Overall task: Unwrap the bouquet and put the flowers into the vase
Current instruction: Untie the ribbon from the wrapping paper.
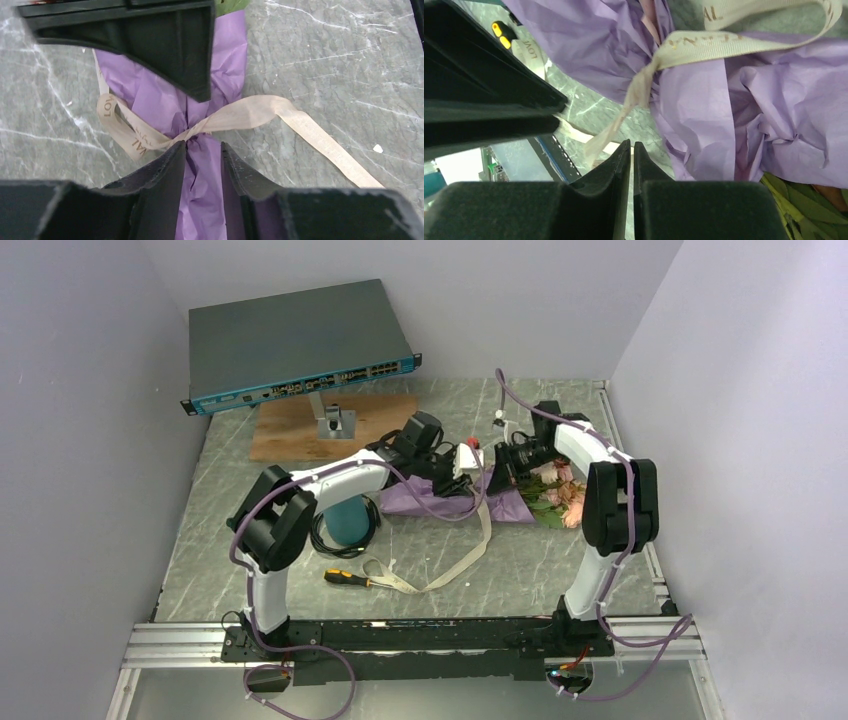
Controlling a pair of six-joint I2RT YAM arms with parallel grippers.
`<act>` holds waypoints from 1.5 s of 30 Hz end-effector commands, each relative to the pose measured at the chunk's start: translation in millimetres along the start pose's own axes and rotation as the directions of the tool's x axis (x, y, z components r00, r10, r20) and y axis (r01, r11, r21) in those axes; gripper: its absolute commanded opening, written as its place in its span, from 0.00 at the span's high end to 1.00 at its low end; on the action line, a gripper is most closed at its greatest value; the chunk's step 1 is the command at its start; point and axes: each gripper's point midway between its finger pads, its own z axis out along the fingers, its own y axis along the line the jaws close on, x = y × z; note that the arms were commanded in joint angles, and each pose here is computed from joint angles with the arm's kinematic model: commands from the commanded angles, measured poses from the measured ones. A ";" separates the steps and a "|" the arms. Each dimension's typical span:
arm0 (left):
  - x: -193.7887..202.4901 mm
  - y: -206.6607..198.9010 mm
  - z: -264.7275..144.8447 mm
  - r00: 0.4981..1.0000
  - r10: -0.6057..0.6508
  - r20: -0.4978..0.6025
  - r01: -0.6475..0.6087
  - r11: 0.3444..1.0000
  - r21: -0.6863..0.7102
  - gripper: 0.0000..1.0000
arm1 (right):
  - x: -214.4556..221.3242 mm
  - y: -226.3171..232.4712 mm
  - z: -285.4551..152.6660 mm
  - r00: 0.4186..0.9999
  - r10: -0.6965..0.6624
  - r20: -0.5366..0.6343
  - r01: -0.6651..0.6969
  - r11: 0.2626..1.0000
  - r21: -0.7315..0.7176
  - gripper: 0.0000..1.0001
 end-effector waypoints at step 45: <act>34.8 19.3 28.3 0.979 0.195 -0.058 -0.199 0.978 -0.060 0.76 | -13.7 10.3 12.2 0.994 -0.106 0.029 0.105 0.994 0.031 1.00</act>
